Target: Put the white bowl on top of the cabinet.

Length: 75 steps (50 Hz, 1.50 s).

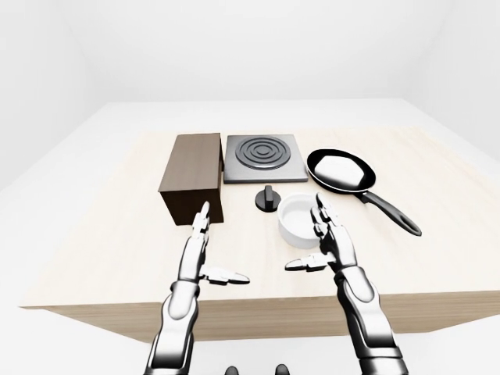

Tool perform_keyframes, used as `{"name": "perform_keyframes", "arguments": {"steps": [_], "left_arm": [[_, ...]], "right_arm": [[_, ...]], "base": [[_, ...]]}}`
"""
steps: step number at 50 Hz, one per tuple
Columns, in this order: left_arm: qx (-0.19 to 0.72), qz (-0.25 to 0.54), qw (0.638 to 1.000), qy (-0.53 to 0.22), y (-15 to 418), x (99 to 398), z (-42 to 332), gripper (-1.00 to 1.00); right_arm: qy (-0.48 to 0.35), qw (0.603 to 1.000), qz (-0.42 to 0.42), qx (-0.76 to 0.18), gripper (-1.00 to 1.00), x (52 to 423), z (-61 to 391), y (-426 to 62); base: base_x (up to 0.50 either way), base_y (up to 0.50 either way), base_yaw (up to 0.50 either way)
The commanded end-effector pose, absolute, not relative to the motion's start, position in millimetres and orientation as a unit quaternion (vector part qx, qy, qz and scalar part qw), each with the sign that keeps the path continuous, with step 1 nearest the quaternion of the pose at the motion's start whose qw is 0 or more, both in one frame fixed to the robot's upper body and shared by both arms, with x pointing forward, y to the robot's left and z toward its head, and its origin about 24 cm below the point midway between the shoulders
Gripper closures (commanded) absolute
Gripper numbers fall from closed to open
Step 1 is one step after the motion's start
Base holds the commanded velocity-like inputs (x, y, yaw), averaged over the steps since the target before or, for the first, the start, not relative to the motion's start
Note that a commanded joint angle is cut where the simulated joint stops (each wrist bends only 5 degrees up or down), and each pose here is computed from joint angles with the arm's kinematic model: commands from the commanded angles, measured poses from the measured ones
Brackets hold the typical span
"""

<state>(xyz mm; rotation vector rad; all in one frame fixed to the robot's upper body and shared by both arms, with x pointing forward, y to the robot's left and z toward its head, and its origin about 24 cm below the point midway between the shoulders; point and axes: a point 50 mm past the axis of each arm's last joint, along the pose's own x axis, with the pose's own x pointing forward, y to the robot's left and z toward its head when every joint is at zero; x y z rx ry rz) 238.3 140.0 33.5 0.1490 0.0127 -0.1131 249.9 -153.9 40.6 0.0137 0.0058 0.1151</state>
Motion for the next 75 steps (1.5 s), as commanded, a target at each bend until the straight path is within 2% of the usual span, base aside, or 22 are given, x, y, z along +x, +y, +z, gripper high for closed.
{"name": "perform_keyframes", "arguments": {"steps": [1, 5, 13, 16, 28, 45, 55, 65, 75], "left_arm": [[0.092, -0.076, 0.993, 0.0, 129, 230, 36, -1.0], [0.092, -0.082, 0.992, 0.0, 123, 234, 38, -1.0], [0.139, -0.121, 0.983, 0.002, 94, 260, 49, -1.0], [0.164, -0.107, 0.981, -0.005, 87, 276, 49, -1.0], [0.225, -0.108, 0.967, -0.04, 55, 302, 71, -1.0], [0.299, -0.077, 0.951, -0.025, 33, 345, 68, -1.0], [0.326, -0.08, 0.941, -0.037, 20, 350, 79, -1.0], [0.35, -0.095, 0.928, -0.086, 1, 341, 95, -1.0], [0.412, -0.115, 0.899, -0.09, -8, 334, 84, -1.0]], "right_arm": [[-0.015, 1.0, 0.02, 0.017, -1.0, 255, 57, -173], [-0.026, 1.0, 0.003, 0.012, -1.0, 256, 64, -182], [-0.045, 0.999, -0.023, 0.002, -1.0, 259, 73, -193], [-0.043, 0.999, -0.021, 0.006, -1.0, 260, 74, -195], [-0.041, 0.999, -0.02, -0.002, -1.0, 260, 73, -195], [-0.038, 0.999, -0.019, -0.008, -1.0, 262, 70, -195], [-0.038, 0.999, -0.026, -0.009, -1.0, 263, 73, -200], [-0.063, 0.997, -0.043, -0.007, -1.0, 262, 88, -217], [-0.067, 0.996, -0.052, -0.016, -1.0, 262, 91, -223]], "base": [[0.0, 0.0, 0.0], [0.0, 0.0, 0.0], [0.0, 0.0, 0.0], [0.0, 0.0, 0.0], [0.0, 0.0, 0.0], [0.0, 0.0, 0.0], [0.0, 0.0, 0.0], [0.0, 0.0, 0.0], [0.0, 0.0, 0.0]]}}
